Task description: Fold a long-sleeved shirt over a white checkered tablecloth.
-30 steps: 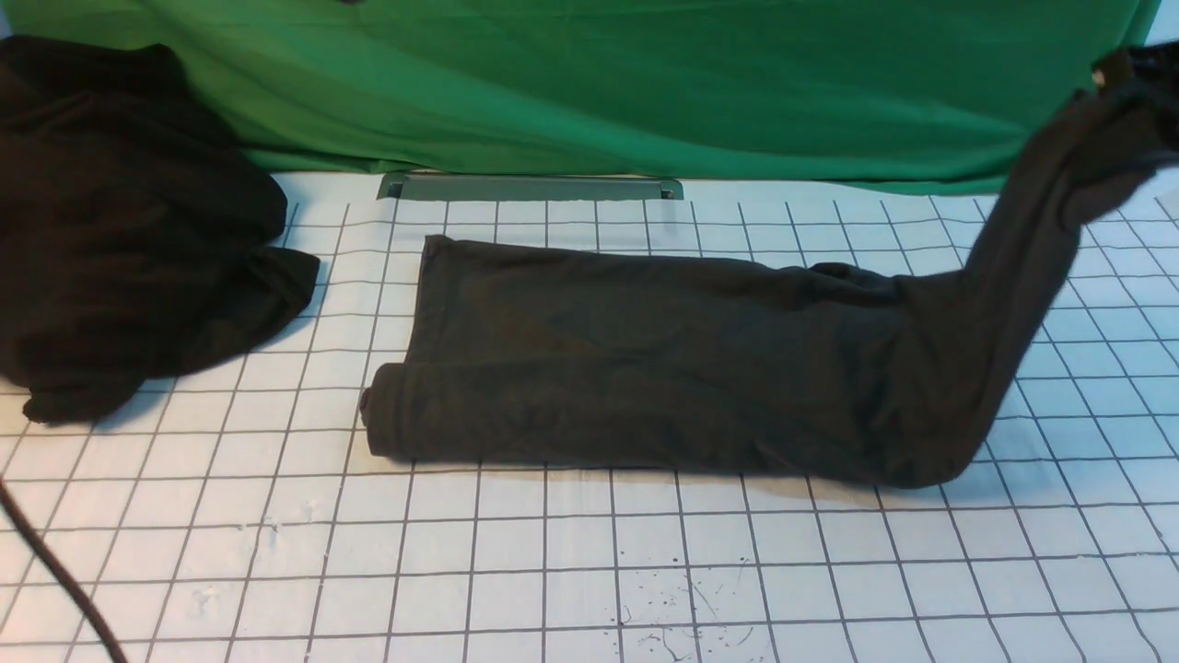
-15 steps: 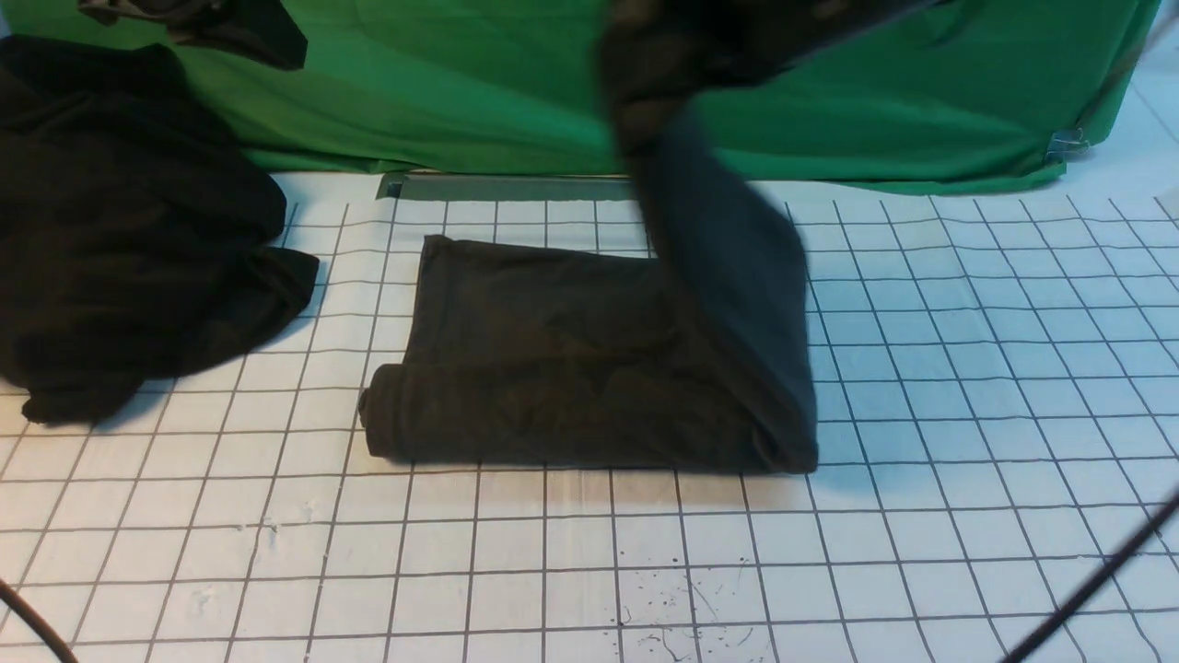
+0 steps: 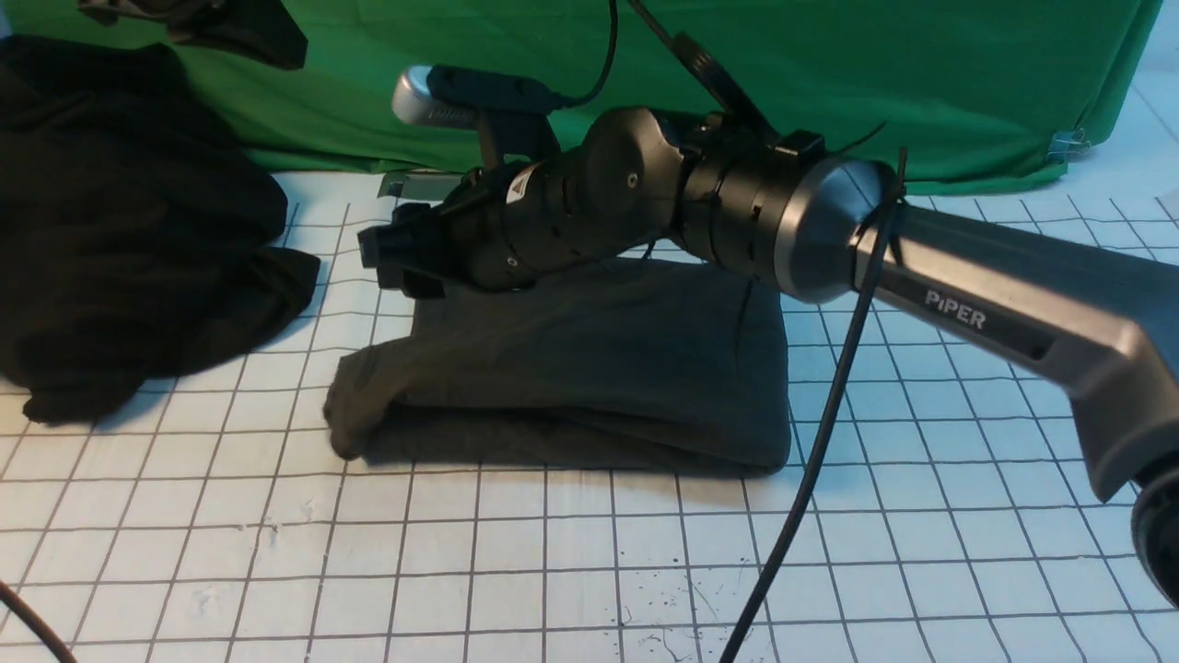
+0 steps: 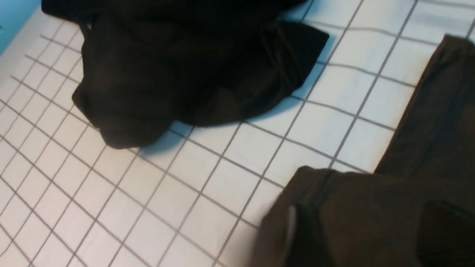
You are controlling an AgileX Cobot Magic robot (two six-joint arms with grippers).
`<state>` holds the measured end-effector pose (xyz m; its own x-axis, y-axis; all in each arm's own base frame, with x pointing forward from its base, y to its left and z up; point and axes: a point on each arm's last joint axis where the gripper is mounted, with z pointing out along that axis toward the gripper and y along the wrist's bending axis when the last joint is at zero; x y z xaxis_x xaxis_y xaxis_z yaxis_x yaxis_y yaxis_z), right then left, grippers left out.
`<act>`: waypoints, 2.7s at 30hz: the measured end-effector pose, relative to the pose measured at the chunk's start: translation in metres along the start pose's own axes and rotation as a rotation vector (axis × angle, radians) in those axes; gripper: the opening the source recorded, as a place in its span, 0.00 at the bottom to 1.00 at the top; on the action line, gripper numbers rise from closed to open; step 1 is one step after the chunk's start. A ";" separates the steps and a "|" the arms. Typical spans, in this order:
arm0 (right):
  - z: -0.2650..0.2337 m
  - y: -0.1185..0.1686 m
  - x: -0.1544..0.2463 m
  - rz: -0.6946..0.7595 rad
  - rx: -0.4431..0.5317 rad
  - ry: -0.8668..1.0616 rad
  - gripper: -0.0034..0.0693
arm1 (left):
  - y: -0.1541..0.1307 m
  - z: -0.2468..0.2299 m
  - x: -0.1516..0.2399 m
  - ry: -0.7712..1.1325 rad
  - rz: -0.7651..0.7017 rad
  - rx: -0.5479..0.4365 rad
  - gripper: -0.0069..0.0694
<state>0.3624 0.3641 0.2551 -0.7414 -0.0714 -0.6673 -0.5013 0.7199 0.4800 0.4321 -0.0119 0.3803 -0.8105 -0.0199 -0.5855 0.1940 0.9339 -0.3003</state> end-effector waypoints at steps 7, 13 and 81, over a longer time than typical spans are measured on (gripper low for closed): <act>-0.086 -0.011 -0.036 -0.135 0.098 0.179 0.78 | 0.003 0.003 0.018 0.061 -0.058 -0.028 0.09; -0.162 -0.046 -0.048 -0.202 0.327 0.323 0.78 | 0.008 0.022 0.058 0.216 -0.133 -0.003 0.11; -0.121 -0.131 0.059 -0.079 0.437 0.647 0.78 | 0.016 0.086 0.108 0.446 -0.205 0.048 0.67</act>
<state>0.3301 0.1823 0.2219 -0.8908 -0.4249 -0.1613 -0.4417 0.8929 0.0876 0.3952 -0.0299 0.2474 -0.9902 -0.0366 -0.1347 0.0231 0.9089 -0.4164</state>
